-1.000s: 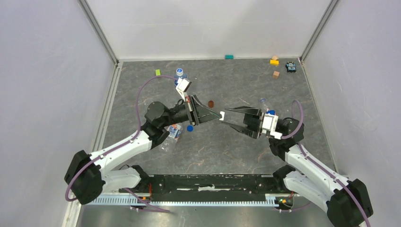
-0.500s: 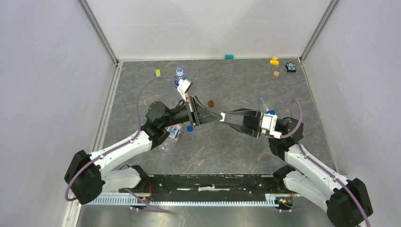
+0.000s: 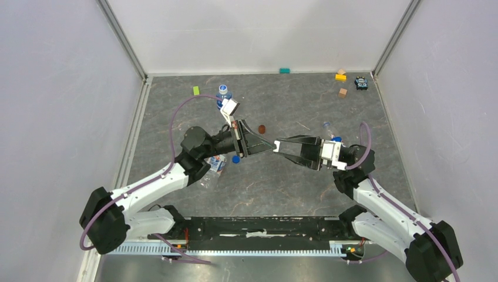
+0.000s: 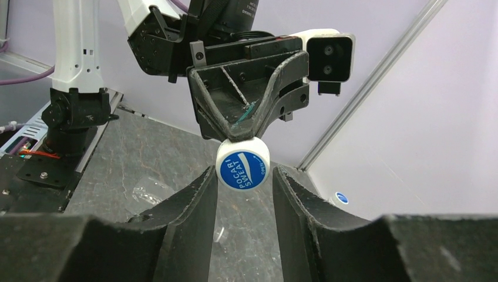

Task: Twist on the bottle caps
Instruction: Pick up the bottle cap from the center of the board, then pick up the plastic bottle at the center of the board.

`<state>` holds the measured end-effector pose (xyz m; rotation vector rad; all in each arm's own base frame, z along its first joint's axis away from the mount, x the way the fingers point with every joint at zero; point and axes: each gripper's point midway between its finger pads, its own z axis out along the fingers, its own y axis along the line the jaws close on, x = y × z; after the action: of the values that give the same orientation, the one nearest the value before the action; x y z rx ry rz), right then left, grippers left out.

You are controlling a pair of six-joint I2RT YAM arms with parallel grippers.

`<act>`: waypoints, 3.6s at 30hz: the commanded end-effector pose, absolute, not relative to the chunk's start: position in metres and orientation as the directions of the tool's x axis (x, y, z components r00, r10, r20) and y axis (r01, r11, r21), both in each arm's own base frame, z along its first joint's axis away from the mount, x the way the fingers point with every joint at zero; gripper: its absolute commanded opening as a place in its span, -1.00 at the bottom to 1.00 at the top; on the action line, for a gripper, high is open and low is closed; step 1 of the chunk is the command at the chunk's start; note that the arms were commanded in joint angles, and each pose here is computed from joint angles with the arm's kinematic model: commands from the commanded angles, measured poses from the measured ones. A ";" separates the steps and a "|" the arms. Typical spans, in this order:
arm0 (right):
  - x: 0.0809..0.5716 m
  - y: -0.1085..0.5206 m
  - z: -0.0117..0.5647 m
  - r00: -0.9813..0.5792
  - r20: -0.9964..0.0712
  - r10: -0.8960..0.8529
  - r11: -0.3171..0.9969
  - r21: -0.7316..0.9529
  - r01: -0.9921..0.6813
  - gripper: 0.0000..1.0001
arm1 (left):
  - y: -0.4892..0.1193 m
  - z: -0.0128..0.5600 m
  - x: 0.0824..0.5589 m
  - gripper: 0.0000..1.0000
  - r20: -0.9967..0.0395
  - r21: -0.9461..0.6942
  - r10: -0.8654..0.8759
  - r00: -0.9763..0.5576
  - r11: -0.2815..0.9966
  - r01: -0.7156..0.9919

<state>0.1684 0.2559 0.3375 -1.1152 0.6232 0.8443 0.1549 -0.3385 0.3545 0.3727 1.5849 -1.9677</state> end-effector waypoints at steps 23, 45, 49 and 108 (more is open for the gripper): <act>0.169 0.254 0.354 0.588 -0.766 0.260 0.222 -0.545 -0.808 -0.10 | -0.334 0.374 0.157 -0.96 -0.616 -0.743 -0.303 -0.727 -0.082 0.664; 0.168 0.254 0.357 0.579 -0.767 0.275 0.220 -0.536 -0.815 -0.18 | -0.336 0.369 0.158 -0.96 -0.611 -0.752 -0.297 -0.734 -0.074 0.655; 0.168 0.254 0.357 0.576 -0.769 0.278 0.220 -0.533 -0.817 -0.19 | -0.337 0.368 0.157 -0.96 -0.609 -0.754 -0.292 -0.737 -0.073 0.652; 0.187 0.232 0.267 0.319 -0.943 -0.098 0.283 -0.333 -0.899 -1.00 | -0.138 0.070 0.241 0.84 -0.451 0.042 0.211 -0.867 0.975 0.216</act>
<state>0.1867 0.2331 0.2474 -1.1707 1.1726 0.7527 0.2365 -0.1193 0.0803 0.3675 2.6505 0.1091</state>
